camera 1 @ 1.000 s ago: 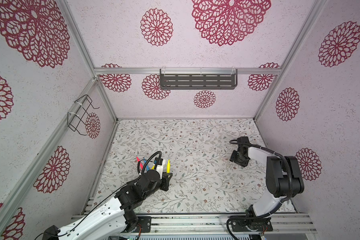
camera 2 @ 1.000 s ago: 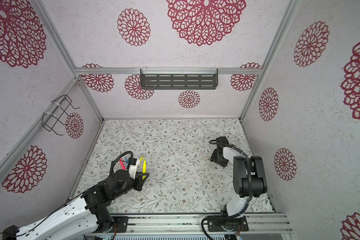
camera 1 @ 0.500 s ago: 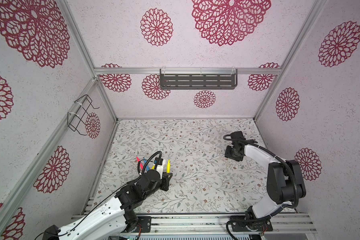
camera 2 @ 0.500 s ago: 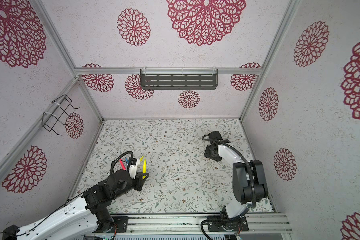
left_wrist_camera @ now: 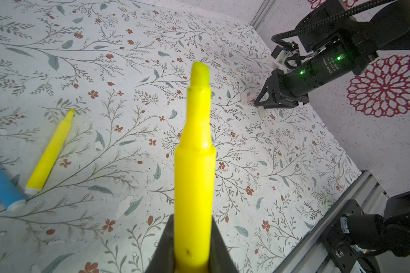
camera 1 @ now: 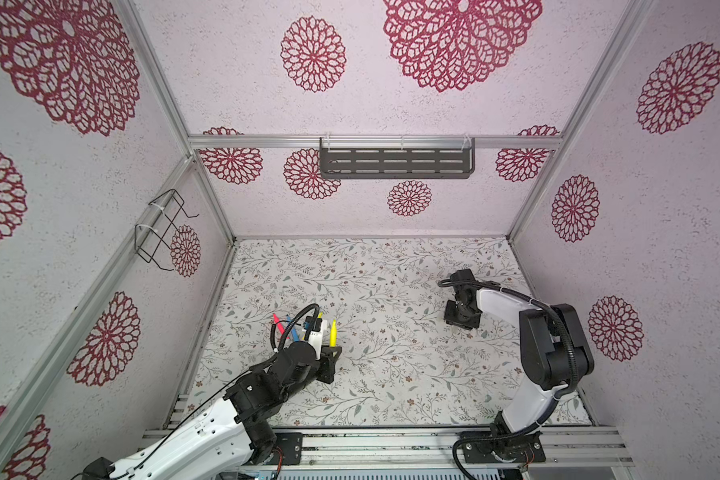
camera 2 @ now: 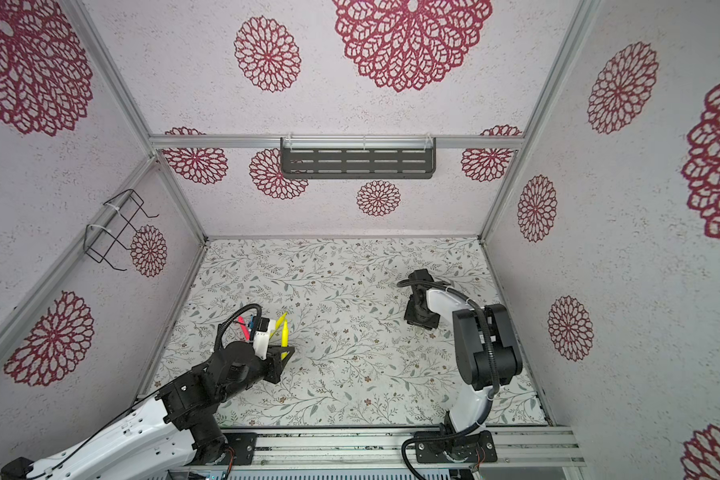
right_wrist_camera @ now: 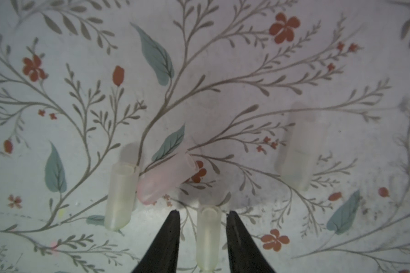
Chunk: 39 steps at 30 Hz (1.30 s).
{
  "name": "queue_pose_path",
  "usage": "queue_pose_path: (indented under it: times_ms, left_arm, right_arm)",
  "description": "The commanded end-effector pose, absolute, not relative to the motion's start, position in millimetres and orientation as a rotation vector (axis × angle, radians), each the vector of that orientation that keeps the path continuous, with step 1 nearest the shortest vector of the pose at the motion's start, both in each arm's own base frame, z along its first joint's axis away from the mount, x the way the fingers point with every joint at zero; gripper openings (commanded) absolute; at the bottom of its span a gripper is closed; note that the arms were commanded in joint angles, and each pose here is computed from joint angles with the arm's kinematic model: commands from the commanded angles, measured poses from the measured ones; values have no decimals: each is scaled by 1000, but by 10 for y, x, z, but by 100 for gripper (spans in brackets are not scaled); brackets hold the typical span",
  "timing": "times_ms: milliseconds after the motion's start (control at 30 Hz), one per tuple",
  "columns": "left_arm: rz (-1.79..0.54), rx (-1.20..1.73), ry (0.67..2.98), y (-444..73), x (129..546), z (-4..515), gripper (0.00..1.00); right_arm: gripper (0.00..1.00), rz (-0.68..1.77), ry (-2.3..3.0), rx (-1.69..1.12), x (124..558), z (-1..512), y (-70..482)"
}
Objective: Insert the pens into the pen caps
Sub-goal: 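Close the right gripper on the clear cap and lift it, then carry the clear cap toward the highlighter tip held by the left gripper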
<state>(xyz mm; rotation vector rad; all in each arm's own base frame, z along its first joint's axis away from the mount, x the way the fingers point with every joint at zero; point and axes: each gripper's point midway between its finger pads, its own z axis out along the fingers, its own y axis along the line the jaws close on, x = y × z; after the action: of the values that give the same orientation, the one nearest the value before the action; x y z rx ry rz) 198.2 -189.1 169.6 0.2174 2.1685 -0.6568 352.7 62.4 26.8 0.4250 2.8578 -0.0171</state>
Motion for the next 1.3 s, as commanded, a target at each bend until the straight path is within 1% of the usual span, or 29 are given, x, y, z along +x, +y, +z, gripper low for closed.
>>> queue_pose_path:
  times_ms: [0, 133, 367, 500, 733, 1000, 1267]
  left_arm:
    - [-644, 189, 2176, -1835, 1975, 1631, 0]
    - [-644, 192, 2178, -1841, 1973, 1620, 0]
    - [-637, 200, 2184, -1856, 1985, 1616, 0]
    - [-644, 192, 2179, -1854, 1986, 1617, 0]
    - [-654, 200, 2180, -1886, 1991, 1623, 0]
    - [-695, 220, 2179, -1965, 1977, 1625, 0]
    - [-840, 309, 2216, -2269, 1897, 1581, 0]
  right_arm:
    - [36, -46, 2848, 417, 3563, 326, 610]
    - [35, -53, 2860, 413, 3541, 253, 605]
    - [28, -53, 2874, 424, 3492, 168, 607]
    - [20, -41, 2873, 431, 3435, 150, 611]
    - [13, -19, 2854, 416, 3365, 252, 649]
    - [11, 71, 2790, 362, 3317, 531, 805]
    - [10, 393, 2587, 211, 3292, 1236, 1326]
